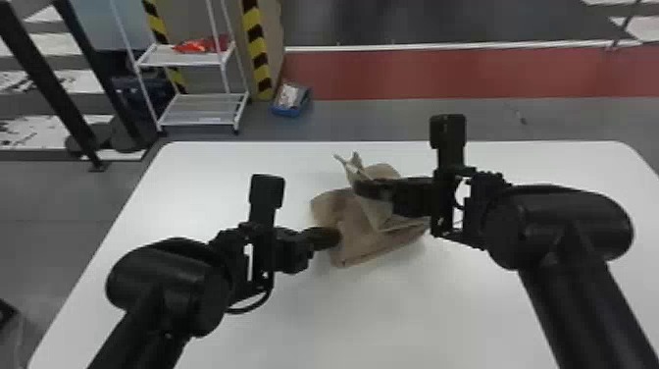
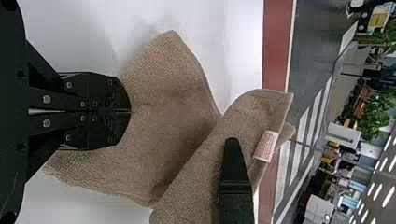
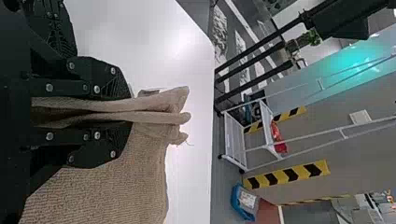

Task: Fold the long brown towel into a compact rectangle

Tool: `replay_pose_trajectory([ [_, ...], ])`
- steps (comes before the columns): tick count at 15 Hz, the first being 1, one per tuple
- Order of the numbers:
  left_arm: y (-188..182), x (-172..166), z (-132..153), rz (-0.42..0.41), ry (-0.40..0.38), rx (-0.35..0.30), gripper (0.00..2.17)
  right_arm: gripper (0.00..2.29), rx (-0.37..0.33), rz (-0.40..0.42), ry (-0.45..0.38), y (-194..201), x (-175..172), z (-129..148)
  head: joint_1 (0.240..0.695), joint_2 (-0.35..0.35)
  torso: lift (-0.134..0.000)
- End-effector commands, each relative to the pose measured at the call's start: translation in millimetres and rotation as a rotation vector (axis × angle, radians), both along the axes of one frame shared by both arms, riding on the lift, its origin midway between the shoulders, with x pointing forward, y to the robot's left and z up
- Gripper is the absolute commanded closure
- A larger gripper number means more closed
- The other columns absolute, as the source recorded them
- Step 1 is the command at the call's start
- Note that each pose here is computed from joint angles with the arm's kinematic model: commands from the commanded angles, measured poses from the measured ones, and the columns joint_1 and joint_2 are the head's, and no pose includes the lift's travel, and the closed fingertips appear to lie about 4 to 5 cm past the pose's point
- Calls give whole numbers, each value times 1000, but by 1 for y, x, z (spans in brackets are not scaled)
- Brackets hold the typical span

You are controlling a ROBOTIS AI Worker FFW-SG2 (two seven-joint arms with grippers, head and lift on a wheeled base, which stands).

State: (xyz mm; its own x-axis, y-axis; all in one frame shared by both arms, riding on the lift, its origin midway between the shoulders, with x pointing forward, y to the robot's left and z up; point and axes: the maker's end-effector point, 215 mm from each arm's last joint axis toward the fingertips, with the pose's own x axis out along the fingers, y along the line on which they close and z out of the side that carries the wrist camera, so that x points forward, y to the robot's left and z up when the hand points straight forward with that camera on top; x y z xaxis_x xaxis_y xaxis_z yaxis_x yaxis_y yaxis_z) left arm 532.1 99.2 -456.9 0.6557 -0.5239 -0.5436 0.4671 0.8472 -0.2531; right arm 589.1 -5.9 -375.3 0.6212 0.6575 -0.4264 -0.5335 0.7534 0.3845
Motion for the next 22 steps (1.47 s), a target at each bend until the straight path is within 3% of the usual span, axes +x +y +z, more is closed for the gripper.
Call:
replay_pose_trajectory([
  [1,1,2,0,2,-1,-1,1325,940,-3,3,10,2,-4,-9,695,91,-123],
  [4,0,1,-2,0,4,-2,1325,910,-11,6,11,5,-4,-18,695,95,-123],
  [6,0,0,-3,-2,6,-3,1325,353,-3,5,-9,7,-2,-15,695,96,-123],
  [8,-1,-1,-3,-4,6,-3,1328,167,29,4,-53,11,4,-1,695,97,-123],
  [11,-3,-4,-6,-9,14,-3,1328,164,82,8,-78,14,-1,9,695,101,-123],
  [15,0,-16,0,-2,12,-28,1325,117,135,-30,-70,-12,-19,25,695,96,-123],
  [17,7,-25,24,2,18,-61,1325,117,139,-45,-52,-43,-32,26,695,88,-123],
  [19,30,-49,42,21,72,-88,1325,130,137,-62,-10,-79,-47,20,695,68,-123],
  [20,35,-63,41,18,106,-78,1325,151,150,-70,0,-92,-53,17,695,64,-123],
  [22,38,-72,45,26,90,-83,1325,265,167,-84,-2,-111,-64,18,695,52,-123],
])
